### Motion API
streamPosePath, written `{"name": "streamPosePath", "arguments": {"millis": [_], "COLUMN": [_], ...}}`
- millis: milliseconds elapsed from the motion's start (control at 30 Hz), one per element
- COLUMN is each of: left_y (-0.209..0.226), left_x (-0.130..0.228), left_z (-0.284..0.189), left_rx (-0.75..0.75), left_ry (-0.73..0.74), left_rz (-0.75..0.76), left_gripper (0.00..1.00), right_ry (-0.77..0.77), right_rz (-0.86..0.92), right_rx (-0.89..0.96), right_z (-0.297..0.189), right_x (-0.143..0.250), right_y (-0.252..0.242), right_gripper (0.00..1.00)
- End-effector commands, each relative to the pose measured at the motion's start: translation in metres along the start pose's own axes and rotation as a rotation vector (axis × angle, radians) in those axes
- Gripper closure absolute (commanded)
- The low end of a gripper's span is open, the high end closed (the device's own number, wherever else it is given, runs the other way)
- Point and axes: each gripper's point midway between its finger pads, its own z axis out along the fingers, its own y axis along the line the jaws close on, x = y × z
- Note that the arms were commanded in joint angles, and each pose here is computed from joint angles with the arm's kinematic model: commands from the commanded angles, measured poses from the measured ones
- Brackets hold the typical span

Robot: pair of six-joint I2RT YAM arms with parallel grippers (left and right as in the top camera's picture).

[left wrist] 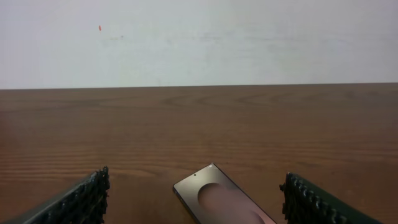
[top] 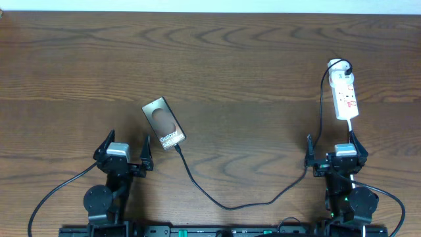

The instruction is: Plug charger to phone and switch on socket

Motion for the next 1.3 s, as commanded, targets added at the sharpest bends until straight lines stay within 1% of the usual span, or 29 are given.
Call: {"name": "streamPosePath", "arguments": {"millis": [0,500,700,1267], "left_y": [-0.002,-0.002,-0.002,-0.002], "left_x": [0.015,0.015,0.015,0.015], "left_z": [0.000,0.000,0.000,0.000], "left_rx": [0.014,0.014,0.014,0.014], "left_ry": [0.048,0.048,0.048,0.048], "left_rz": [-0.002,-0.002,-0.002,-0.002], "left_gripper": [0.13,0.13,0.13,0.13], "right_ry": [0.002,0.002,-0.006,-0.005], "right_rz": [0.012,0.012,0.009,0.009], "right_rx": [0.017,0.015,-0.028,-0.028], "right_z": [0.000,0.000,0.000,0.000], "right_x": [0.001,0.001,-0.001,-0.001], "right_y": [-0.003,-0.003,0.008,0.008], "right_gripper": [0.01,0.01,0.01,0.01]}}
